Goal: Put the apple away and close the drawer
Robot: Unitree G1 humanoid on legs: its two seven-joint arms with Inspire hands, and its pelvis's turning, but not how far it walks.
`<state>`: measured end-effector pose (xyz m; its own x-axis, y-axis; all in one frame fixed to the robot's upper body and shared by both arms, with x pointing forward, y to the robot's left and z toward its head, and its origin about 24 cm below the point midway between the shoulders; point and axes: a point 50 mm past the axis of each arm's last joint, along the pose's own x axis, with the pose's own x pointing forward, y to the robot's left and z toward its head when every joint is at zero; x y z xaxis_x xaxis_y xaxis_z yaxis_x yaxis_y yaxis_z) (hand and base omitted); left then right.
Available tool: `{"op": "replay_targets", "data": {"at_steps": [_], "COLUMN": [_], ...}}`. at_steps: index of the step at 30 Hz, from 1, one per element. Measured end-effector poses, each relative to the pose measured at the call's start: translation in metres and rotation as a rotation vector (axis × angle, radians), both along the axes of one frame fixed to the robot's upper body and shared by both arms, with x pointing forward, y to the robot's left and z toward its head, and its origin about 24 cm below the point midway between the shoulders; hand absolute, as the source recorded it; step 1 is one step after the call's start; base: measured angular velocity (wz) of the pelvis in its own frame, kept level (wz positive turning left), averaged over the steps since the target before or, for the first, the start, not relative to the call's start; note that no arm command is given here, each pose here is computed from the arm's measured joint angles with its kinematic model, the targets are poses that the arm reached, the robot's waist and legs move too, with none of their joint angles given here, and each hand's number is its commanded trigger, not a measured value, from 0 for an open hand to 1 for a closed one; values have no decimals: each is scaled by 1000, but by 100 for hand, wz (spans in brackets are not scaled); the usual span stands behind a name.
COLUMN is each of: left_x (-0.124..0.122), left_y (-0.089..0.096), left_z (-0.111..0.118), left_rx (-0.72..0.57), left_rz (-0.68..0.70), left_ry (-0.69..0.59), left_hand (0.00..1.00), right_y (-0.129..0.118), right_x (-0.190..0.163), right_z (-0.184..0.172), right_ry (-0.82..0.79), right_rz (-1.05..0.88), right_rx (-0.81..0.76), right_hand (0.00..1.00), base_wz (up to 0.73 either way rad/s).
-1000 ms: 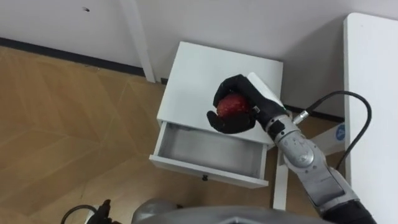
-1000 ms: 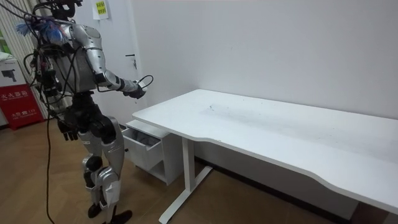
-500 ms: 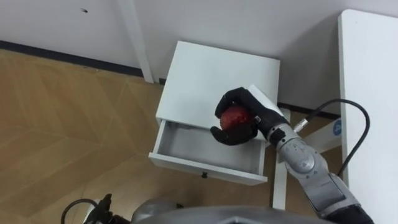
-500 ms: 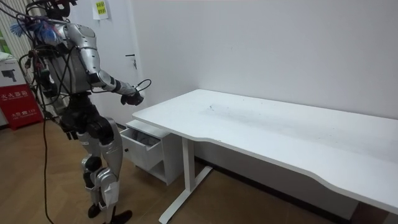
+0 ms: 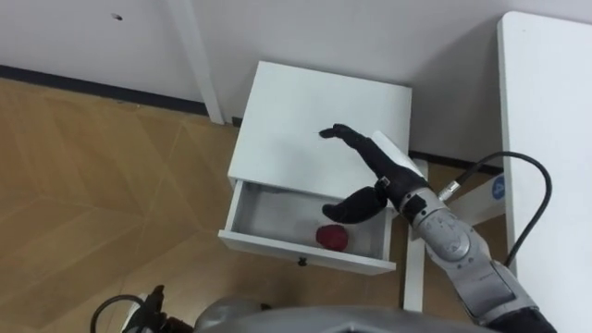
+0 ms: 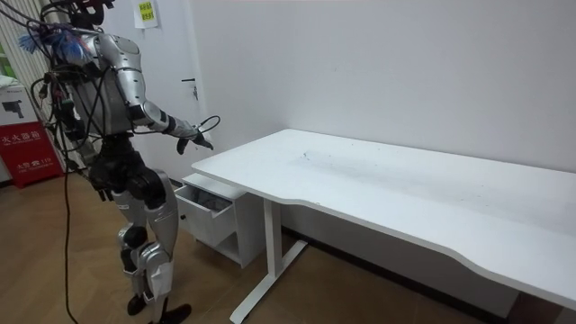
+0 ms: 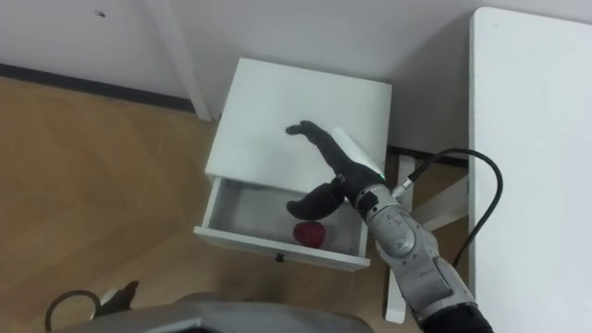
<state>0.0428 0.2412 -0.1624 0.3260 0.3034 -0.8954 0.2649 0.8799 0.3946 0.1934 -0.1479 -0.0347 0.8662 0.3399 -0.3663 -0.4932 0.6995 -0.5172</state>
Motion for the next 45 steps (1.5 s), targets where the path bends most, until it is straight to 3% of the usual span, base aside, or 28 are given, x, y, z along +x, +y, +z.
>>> {"op": "replay_targets", "data": {"at_steps": [11, 16, 22, 26, 34, 37, 39, 43, 45], "left_x": [0, -1, -15, -27, -9, -3, -14, -47, -51], "left_y": [0, 0, 5, 5, 15, 20, 22, 26, 26], "left_z": [0, 1, 0, 0, 2, 3, 3, 3, 3], "left_rx": [4, 3, 27, 32, 56, 65, 64, 75, 80], "left_rz": [1, 5, 70, 124, 131, 131, 145, 179, 188], "left_ry": [-1, -8, 9, 28, 6, 20, 59, 130, 137], "left_hand": [0, 0, 0, 0, 0, 0, 0, 0, 0], "right_y": [-2, -15, -61, -95, -139, -151, -148, -146, -144], "right_x": [-3, -10, -34, -68, -94, -129, -163, -170, -168], "right_z": [-5, -17, -57, -79, -82, -94, -105, -109, -110], "right_ry": [23, 82, 235, 335, 318, 472, 640, 707, 707], "right_rz": [-7, -92, -444, -645, -925, -1017, -1077, -1085, -1084], "right_rx": [-6, 22, 69, -24, -62, -110, -138, -163, -155], "right_hand": [0, 0, 0, 0, 0, 0, 0, 0, 0], "base_wz": [0, 0, -1, -4, 11, 37, 12, -13, -17]}}
